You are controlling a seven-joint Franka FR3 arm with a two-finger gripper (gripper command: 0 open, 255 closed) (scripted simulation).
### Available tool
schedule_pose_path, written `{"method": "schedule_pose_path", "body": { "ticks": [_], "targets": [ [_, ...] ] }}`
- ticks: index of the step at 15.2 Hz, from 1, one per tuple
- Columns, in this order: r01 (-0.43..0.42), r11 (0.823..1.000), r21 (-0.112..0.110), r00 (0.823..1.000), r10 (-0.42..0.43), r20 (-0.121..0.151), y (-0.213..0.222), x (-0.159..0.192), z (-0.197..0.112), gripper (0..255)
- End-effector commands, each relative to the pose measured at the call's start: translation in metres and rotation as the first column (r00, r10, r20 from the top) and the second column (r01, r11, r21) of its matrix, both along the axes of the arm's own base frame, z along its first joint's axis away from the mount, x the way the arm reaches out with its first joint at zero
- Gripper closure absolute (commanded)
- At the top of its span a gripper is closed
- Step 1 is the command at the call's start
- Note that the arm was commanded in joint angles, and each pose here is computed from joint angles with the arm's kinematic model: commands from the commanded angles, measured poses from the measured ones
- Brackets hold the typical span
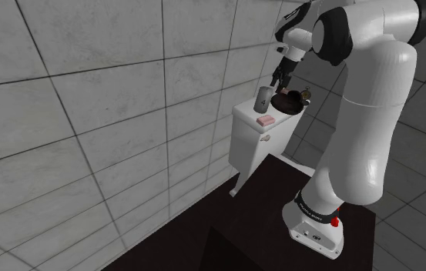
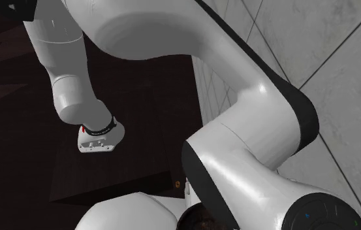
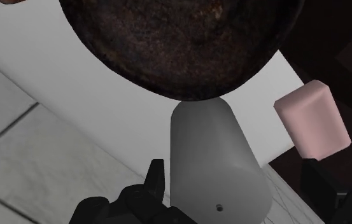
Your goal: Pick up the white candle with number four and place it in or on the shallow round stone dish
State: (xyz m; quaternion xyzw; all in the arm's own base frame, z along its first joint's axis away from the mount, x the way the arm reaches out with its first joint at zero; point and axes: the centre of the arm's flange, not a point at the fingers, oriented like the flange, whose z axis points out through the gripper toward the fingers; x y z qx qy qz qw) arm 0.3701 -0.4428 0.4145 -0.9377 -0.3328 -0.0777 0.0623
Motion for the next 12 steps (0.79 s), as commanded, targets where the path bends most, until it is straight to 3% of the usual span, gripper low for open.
{"method": "schedule_pose_path", "body": {
  "ticks": [1,7,12],
  "targets": [
    [-0.017,1.000,0.007,1.000,0.017,0.010,-0.005,0.006,-0.011,0],
    [-0.017,1.000,0.007,1.000,0.017,0.010,0.001,0.010,-0.045,0],
    [-0.017,1.000,0.007,1.000,0.017,0.010,0.001,0.010,-0.045,0]
  ]
}}
